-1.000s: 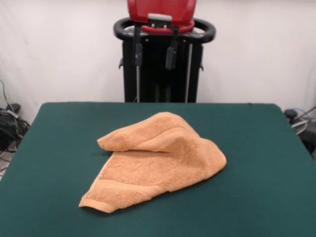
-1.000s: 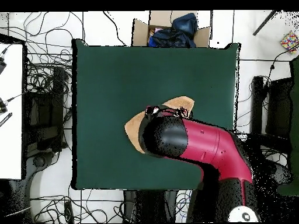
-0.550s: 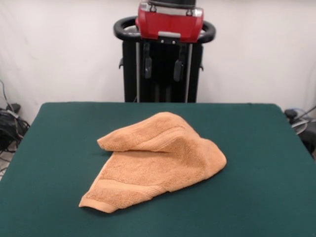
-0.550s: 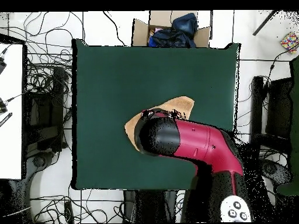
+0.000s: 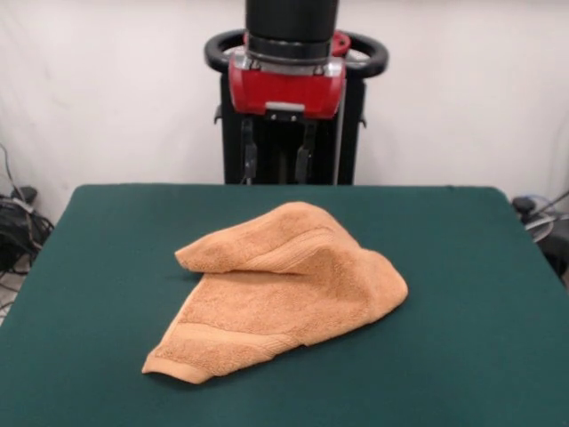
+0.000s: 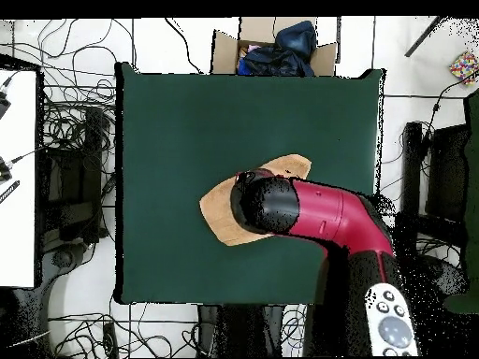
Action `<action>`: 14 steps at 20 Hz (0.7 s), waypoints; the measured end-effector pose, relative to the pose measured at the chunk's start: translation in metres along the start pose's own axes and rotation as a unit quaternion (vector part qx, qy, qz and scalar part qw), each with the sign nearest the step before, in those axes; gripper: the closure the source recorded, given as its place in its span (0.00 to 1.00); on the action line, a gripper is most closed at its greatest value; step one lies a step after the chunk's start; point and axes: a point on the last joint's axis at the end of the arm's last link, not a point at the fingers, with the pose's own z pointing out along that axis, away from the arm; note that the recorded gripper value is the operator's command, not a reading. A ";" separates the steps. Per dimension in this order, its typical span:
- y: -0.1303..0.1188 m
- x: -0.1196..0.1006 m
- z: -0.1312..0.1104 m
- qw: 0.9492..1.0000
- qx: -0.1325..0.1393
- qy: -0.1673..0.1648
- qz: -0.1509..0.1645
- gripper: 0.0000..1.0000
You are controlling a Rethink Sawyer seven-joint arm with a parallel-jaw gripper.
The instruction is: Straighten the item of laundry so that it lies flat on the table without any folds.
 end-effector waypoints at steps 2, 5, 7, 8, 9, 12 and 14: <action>-0.006 -0.004 0.008 1.000 -0.001 0.001 -0.001 0.00; -0.015 -0.010 0.017 1.000 -0.002 -0.001 -0.003 0.00; -0.018 -0.013 0.020 1.000 -0.001 -0.002 -0.003 0.00; -0.020 -0.015 0.021 1.000 -0.001 -0.003 -0.003 0.00; -0.022 -0.019 0.025 1.000 -0.003 -0.005 -0.005 0.00; -0.023 -0.024 0.028 1.000 -0.004 -0.009 -0.008 0.00; -0.024 -0.028 0.029 1.000 -0.004 -0.012 -0.012 0.00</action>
